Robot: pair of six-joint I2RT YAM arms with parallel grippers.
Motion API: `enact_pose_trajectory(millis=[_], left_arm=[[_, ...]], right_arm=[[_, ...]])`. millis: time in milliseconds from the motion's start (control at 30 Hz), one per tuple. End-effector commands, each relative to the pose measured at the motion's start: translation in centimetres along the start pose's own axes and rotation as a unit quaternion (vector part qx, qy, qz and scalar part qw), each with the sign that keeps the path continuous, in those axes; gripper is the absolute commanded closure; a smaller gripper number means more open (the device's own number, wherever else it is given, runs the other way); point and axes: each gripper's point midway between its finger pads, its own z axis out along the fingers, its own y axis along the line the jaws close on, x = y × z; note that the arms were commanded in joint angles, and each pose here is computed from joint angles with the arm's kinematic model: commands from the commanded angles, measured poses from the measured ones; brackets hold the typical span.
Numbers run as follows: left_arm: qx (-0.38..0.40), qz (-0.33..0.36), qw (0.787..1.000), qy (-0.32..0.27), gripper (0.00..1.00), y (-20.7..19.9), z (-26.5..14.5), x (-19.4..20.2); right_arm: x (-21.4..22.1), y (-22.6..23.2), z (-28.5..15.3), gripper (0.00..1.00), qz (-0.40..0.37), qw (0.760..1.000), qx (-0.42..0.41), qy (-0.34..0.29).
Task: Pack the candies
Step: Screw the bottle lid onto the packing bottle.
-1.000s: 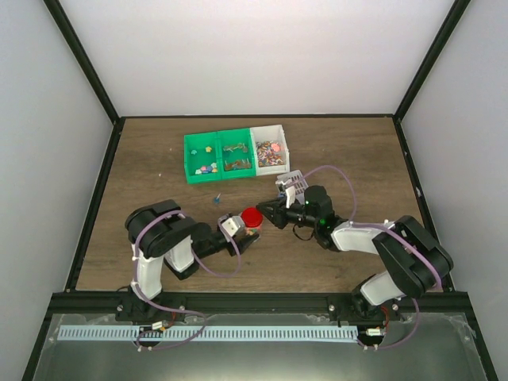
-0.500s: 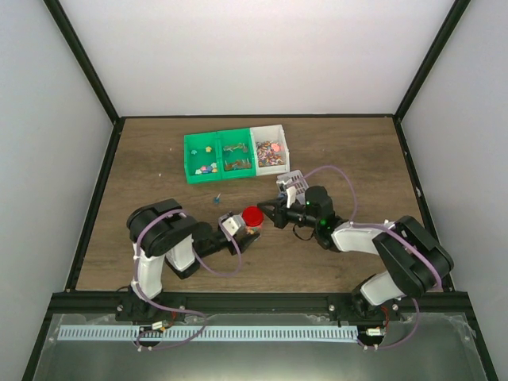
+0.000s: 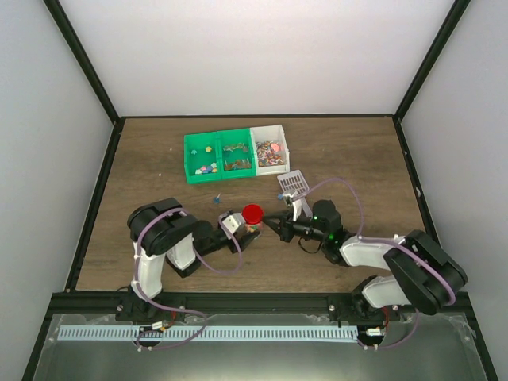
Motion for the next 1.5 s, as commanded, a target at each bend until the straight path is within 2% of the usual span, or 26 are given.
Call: enact_pose_trajectory(millis=[0, 133, 167, 267, 300, 367, 633, 833, 1000, 1067, 1333, 1467], left_arm=[[-0.009, 0.008, 0.999, -0.053, 0.36, 0.5, -0.4, -1.9], [-0.001, 0.005, 0.999, -0.053, 0.36, 0.2, -0.5, -1.6], [0.000, 0.004, 0.999, -0.052, 0.36, 0.2, -0.6, -1.5], [0.002, 0.004, 0.999, -0.050, 0.36, 0.1, -0.6, -1.1], [0.003, 0.004, 0.999, -0.049, 0.36, 0.1, -0.6, -1.1], [0.003, 0.005, 0.999, -0.047, 0.36, 0.1, -0.6, -0.9], [0.008, 0.007, 0.999, -0.051, 0.36, -0.1, -0.6, -1.2], [0.010, 0.005, 0.999, -0.050, 0.36, -0.1, -0.5, -1.1], [0.006, 0.005, 0.999, -0.051, 0.35, 0.1, -0.5, -1.2], [0.005, 0.005, 0.999, -0.051, 0.35, 0.1, -0.4, -1.2], [0.003, 0.002, 0.999, -0.050, 0.35, 0.3, -0.2, -1.0], [0.001, 0.004, 0.999, -0.051, 0.35, 0.3, -0.3, -1.1]], right_arm=[[1.2, 1.6, -0.6, 0.99, 0.006, 1.000, -0.019, 0.012], [-1.7, 0.3, -1.4, 0.96, 0.004, 0.998, 0.043, -0.036], [-2.3, 0.0, -1.6, 0.91, 0.006, 0.998, 0.054, -0.043], [-4.0, -0.2, -1.4, 0.63, -0.004, 0.997, 0.061, -0.053], [-4.4, -0.3, -1.0, 0.58, -0.008, 0.997, 0.059, -0.048], [-4.9, -0.3, -0.1, 0.57, -0.012, 0.998, 0.054, -0.039], [-5.4, -1.3, 3.2, 0.63, -0.015, 0.999, 0.037, -0.001], [-4.6, -2.1, 3.8, 0.68, -0.012, 0.999, 0.040, 0.012], [-3.7, -2.0, 3.8, 0.75, -0.006, 0.999, 0.030, 0.022], [-3.4, -2.1, 3.4, 0.82, -0.003, 0.999, 0.032, 0.018], [-2.0, -1.8, 2.8, 0.99, 0.001, 0.999, 0.023, 0.030], [-1.0, -1.6, 2.7, 0.99, 0.010, 0.999, 0.011, 0.042]])
